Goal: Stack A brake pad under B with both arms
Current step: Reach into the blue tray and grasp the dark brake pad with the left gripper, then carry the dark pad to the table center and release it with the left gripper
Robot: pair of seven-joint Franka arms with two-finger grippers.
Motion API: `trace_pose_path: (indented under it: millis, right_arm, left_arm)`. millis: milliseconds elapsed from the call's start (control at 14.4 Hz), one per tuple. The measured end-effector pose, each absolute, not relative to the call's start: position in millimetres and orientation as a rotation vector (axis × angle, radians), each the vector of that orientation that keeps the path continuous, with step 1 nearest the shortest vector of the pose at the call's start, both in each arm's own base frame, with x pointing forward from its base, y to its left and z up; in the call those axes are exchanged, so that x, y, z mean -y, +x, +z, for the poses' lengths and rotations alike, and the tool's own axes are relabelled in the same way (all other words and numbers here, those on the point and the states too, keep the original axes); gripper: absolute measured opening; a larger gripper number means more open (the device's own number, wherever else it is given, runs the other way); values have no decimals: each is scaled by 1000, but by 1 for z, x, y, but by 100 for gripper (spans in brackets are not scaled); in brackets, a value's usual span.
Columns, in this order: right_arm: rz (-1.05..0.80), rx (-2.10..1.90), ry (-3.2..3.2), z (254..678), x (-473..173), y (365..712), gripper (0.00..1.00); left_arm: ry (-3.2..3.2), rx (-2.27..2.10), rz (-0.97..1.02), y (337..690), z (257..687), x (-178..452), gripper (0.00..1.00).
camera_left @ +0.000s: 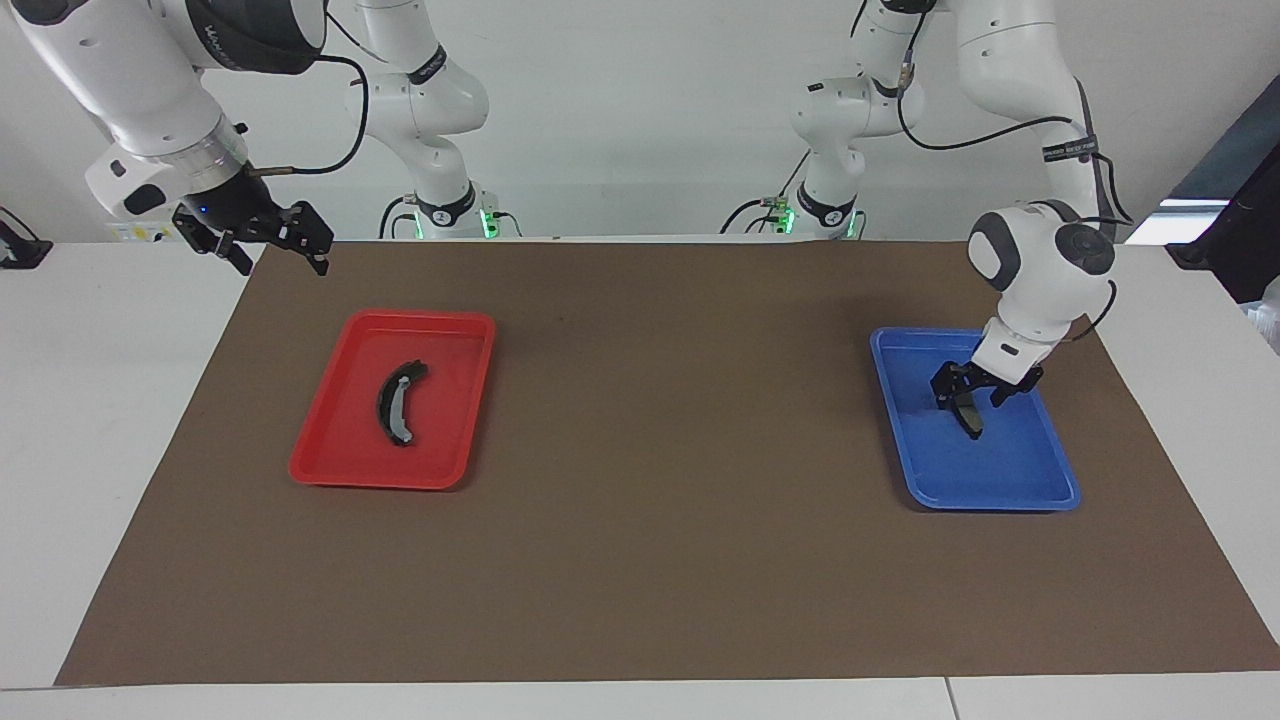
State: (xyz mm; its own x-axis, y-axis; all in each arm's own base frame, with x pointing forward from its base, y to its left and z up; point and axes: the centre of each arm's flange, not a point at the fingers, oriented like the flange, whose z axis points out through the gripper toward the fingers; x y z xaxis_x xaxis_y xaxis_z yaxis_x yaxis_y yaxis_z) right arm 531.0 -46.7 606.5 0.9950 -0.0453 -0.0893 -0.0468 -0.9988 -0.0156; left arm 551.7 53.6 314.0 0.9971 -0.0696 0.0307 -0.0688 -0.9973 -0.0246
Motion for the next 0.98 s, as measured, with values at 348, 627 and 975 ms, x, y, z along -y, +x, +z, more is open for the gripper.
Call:
trace_pose_path:
  millis: [348, 627, 975]
  right_arm:
    - [139, -72, -3120, 607, 47, 531, 100]
    - [139, -72, -3120, 607, 47, 531, 100]
    - [139, -72, -3120, 607, 47, 531, 100]
  left_arm:
    - [-3115, -120, -48, 541, 296, -66, 90]
    - [-3116, -112, -33, 537, 294, -81, 85]
    - [-3117, -134, -50, 538, 304, -73, 39]
